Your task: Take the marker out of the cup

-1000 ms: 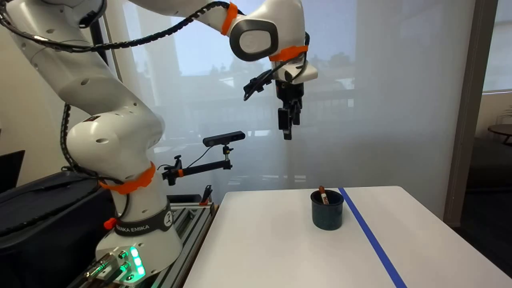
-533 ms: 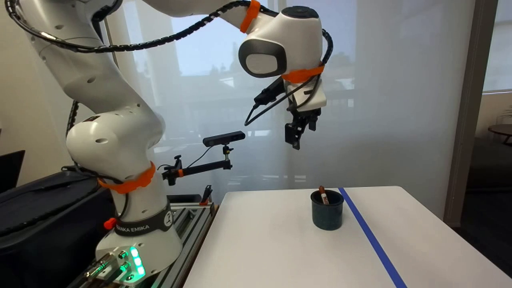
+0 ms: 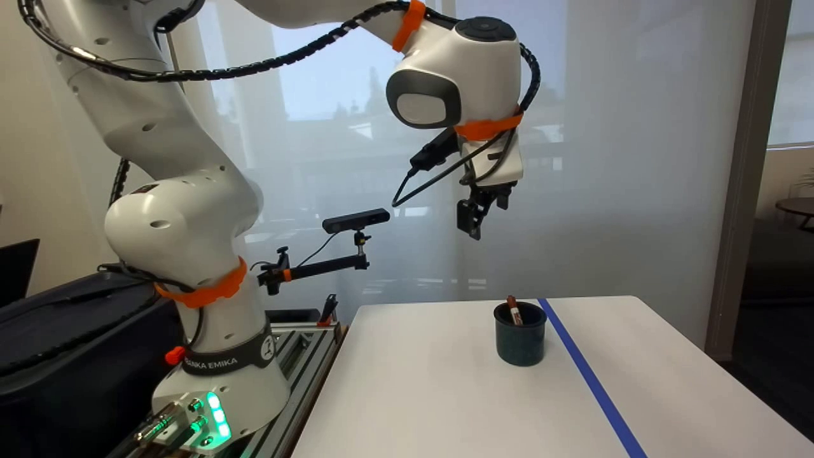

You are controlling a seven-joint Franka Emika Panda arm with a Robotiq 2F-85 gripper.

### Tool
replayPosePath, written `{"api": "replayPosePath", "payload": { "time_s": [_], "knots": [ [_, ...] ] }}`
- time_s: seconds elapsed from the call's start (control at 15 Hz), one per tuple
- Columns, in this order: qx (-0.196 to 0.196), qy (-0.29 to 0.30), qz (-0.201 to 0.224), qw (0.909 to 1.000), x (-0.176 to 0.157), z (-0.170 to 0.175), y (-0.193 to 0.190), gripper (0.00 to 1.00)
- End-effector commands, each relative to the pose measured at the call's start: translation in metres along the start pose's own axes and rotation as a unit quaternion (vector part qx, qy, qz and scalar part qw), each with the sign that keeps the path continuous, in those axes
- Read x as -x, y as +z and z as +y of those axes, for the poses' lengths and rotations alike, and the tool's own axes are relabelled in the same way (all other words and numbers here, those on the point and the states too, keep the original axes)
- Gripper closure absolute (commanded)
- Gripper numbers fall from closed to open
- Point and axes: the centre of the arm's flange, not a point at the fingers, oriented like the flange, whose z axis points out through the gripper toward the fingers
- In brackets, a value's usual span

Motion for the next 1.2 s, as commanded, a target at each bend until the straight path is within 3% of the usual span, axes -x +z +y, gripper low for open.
{"api": "replayPosePath", "payload": {
  "time_s": [0.0,0.47,1.13],
  "knots": [
    [0.002,0.045,-0.005,0.9990,-0.009,-0.001,0.000,0.00],
    [0.011,0.166,-0.058,0.9844,-0.049,0.010,0.008,0.00],
    [0.000,0.258,-0.106,0.9604,-0.103,-0.006,0.053,0.00]
  ]
}}
